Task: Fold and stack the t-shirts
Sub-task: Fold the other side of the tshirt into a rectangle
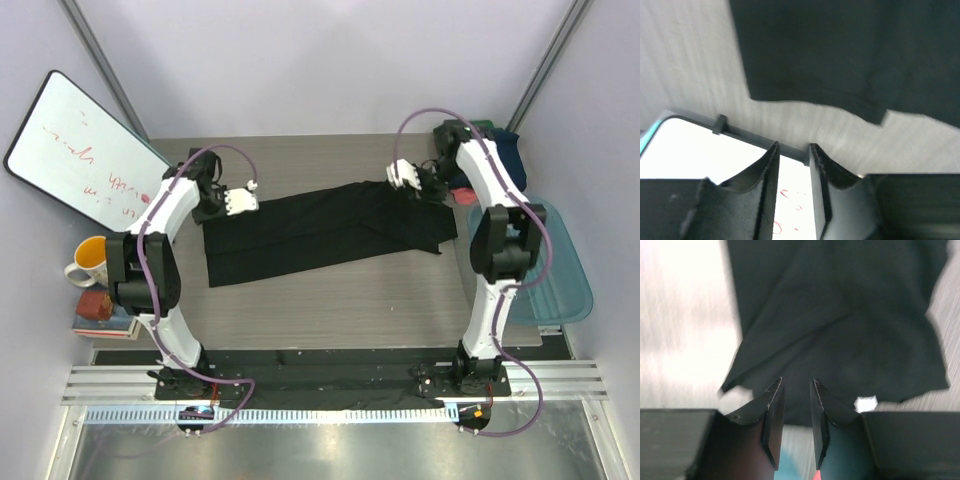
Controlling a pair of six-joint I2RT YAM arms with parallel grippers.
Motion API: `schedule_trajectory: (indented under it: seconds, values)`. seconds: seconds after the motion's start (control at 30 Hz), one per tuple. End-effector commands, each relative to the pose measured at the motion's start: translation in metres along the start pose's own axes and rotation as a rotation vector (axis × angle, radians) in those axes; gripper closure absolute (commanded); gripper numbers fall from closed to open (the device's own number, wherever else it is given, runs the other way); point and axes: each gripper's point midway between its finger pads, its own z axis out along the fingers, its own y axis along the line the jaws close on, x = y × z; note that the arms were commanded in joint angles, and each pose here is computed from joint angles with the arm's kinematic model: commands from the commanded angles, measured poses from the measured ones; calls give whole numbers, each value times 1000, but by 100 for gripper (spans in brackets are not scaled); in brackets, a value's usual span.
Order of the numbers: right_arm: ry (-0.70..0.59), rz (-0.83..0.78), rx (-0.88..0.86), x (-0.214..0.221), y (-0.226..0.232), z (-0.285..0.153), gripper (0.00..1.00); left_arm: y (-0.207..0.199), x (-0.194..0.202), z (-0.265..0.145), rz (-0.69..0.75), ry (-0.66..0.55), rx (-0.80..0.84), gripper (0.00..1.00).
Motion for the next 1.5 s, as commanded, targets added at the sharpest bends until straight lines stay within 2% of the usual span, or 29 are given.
schedule_trajectory:
  seconds: [0.0, 0.2, 0.27, 0.4, 0.97, 1.23, 1.33, 1.47]
  values:
    - [-205, 189, -32, -37, -35, 41, 67, 24, -28, 8, -56, -20, -99, 73]
    - [-253, 255, -111, -44, -47, 79, 69, 23, -47, 19, -48, -26, -115, 85]
    - [-248, 257, -126, -42, -44, 85, 62, 25, -48, 19, -60, -26, -120, 86]
    - [-234, 261, -144, -37, -38, 91, 59, 21, -47, 21, -60, -20, -112, 86]
    - [-200, 284, 0, -13, -73, 83, 62, 12, -69, 32, -22, -39, -84, 88]
    - [-186, 283, 16, -6, -79, 90, 62, 15, -75, 36, -15, -38, -81, 88]
    - [-177, 283, 6, -2, -77, 94, 64, 16, -75, 38, -15, -38, -81, 88]
    - [-174, 283, -6, 0, -73, 98, 74, 17, -76, 38, -11, -39, -81, 88]
